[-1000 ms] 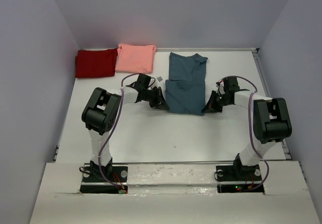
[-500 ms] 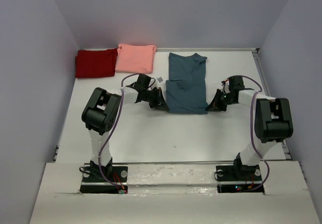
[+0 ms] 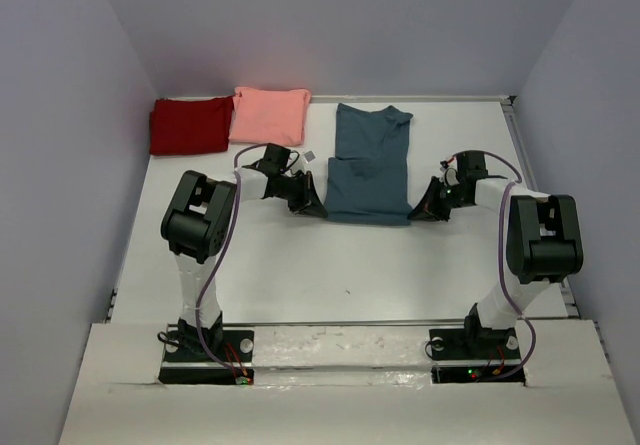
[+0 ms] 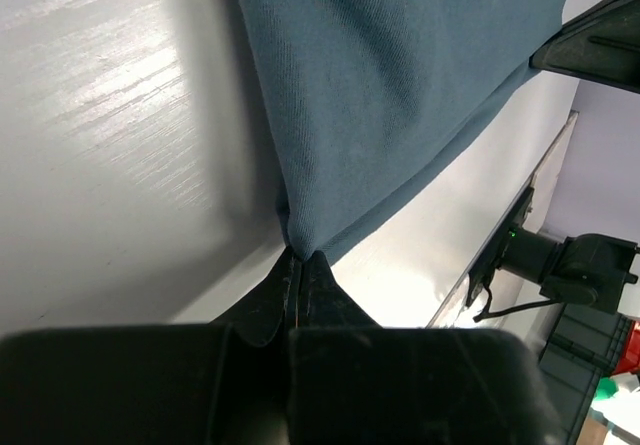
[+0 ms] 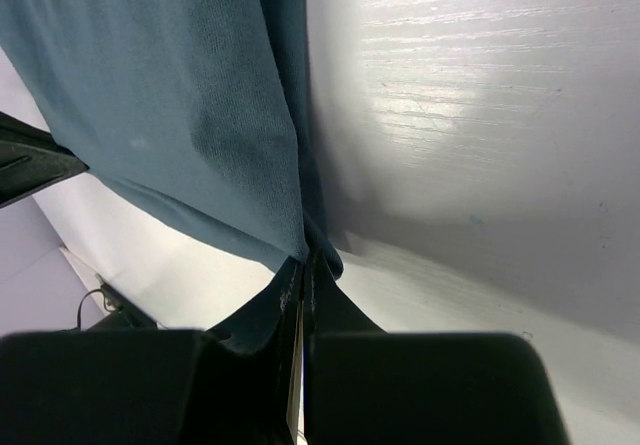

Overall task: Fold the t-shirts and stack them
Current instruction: Grab one side of the 2/3 rectangular tshirt with both arms

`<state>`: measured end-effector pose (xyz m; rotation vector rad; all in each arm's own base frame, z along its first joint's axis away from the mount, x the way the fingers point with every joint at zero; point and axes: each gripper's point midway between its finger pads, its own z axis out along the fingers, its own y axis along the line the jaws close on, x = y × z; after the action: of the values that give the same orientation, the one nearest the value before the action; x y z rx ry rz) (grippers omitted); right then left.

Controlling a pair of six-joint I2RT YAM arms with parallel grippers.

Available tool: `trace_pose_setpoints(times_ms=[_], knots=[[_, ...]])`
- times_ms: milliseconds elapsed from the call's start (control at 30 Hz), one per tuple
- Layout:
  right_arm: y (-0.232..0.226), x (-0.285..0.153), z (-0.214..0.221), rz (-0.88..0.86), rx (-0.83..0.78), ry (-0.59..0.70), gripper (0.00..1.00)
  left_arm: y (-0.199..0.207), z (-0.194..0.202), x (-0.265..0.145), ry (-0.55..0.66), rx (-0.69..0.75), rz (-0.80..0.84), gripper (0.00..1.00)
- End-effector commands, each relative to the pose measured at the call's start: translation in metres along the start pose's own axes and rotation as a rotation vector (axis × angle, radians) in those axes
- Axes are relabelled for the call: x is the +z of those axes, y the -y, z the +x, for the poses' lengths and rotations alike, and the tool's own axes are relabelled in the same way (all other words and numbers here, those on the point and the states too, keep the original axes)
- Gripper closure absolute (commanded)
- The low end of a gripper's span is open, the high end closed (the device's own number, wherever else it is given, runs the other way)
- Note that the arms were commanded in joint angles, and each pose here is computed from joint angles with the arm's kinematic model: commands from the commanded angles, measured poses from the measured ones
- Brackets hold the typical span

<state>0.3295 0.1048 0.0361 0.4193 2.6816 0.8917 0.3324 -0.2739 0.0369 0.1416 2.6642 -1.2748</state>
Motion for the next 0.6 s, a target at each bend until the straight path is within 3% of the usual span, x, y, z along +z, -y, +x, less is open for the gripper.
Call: trace_pose_setpoints(times_ms=[0,567], knots=[[-0.002,-0.005,-0.009,-0.009,-0.018,0.017,1.0,-0.002,-0.005,-0.008,0.005,0.014,-0.01,1.0],[-0.004,-0.017,0.034,-0.025,0.053,-0.035,1.0,0.017,0.024,-0.015,-0.032,-0.013,0.027,1.0]])
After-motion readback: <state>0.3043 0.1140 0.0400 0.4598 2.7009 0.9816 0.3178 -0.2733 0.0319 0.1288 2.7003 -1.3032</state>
